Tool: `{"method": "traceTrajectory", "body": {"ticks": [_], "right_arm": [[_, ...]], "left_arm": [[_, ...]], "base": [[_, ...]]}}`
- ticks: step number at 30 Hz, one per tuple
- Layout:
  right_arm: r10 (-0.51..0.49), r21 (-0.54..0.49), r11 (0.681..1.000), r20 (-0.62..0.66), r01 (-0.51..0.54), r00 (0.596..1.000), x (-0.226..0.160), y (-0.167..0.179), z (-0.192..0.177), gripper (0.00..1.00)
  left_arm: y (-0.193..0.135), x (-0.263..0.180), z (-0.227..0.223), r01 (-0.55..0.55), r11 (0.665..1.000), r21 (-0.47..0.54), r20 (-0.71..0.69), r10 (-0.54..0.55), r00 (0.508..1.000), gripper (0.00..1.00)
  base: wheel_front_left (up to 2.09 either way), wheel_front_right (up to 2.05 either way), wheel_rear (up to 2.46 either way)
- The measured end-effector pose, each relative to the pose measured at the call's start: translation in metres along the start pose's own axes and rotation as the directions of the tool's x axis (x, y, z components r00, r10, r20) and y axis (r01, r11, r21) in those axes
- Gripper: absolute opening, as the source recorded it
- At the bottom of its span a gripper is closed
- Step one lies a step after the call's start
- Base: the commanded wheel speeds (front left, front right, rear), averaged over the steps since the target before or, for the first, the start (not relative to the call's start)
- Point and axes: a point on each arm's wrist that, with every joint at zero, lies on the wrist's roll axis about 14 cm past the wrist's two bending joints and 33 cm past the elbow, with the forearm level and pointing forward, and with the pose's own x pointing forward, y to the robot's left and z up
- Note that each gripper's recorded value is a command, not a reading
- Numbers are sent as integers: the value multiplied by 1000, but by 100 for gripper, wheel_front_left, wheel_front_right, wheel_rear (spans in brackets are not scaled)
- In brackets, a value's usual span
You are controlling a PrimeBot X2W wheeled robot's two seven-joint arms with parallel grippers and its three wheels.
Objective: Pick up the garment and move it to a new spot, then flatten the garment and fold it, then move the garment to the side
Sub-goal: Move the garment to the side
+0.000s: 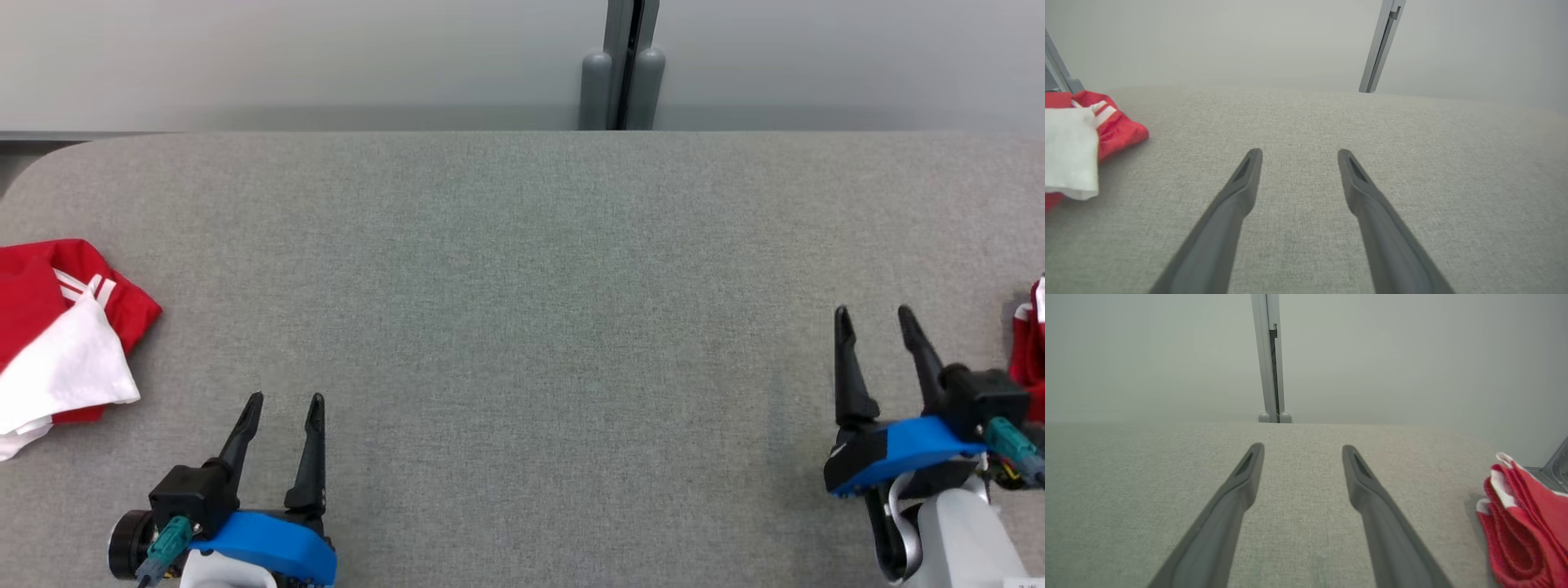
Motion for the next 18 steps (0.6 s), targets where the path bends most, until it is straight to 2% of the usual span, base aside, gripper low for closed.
{"method": "traceTrajectory", "body": {"ticks": [7,18], "right_arm": [[25,63,998,-47,-22,999,-32,11,-15,100],[34,102,994,12,-35,999,-57,15,6,100]], "left_arm": [[9,-13,9,-55,998,5,34,54,998,100],[5,-29,19,-82,997,1,83,82,993,100]], "base": [[0,0,0],[0,0,0]]}}
